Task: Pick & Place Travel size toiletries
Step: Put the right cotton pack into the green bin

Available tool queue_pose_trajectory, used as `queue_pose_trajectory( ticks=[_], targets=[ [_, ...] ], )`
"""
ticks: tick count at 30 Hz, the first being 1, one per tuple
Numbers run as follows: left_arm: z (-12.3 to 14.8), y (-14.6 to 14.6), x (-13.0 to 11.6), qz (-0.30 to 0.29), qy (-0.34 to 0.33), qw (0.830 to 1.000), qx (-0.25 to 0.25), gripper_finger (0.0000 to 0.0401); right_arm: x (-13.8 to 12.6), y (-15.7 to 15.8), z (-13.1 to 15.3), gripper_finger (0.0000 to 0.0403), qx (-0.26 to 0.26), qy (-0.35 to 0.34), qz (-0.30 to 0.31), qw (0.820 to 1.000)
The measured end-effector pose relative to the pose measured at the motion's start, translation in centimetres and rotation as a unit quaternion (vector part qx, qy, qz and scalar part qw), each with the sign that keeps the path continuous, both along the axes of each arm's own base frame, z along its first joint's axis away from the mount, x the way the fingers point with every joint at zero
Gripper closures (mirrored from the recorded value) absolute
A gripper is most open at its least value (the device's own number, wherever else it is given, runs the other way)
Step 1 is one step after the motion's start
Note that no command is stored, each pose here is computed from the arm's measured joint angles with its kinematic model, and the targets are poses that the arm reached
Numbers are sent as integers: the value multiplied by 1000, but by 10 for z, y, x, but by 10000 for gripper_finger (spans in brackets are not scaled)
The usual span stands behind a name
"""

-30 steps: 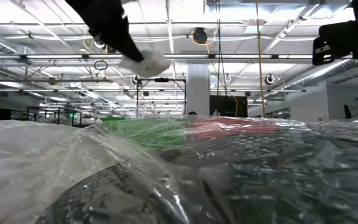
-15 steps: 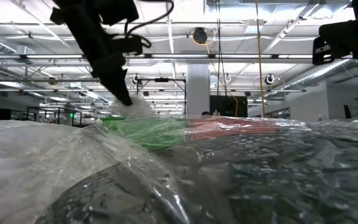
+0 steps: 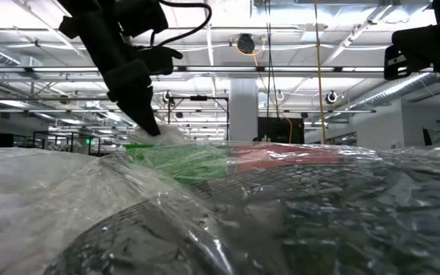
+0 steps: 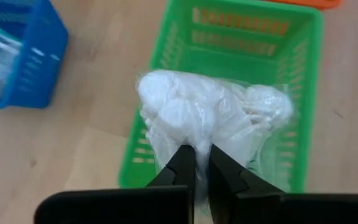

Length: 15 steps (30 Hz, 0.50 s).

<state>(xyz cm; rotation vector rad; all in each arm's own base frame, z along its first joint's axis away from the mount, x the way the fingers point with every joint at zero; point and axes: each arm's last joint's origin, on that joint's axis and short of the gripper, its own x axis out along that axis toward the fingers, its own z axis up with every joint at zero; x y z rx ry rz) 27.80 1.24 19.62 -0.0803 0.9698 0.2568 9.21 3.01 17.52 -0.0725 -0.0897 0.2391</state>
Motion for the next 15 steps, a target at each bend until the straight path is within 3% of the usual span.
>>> queue_pose_trajectory(
  ticks=[5, 15],
  targets=[
    [0, -6, 0, -10, -1, 1000, -11, 365, 0, 0, 0, 403, 0, 0, 0, 1000],
    [0, -8, 0, 3, -2, 1000, 10, 256, 0, 0, 0, 403, 0, 0, 0, 1000]
  ],
)
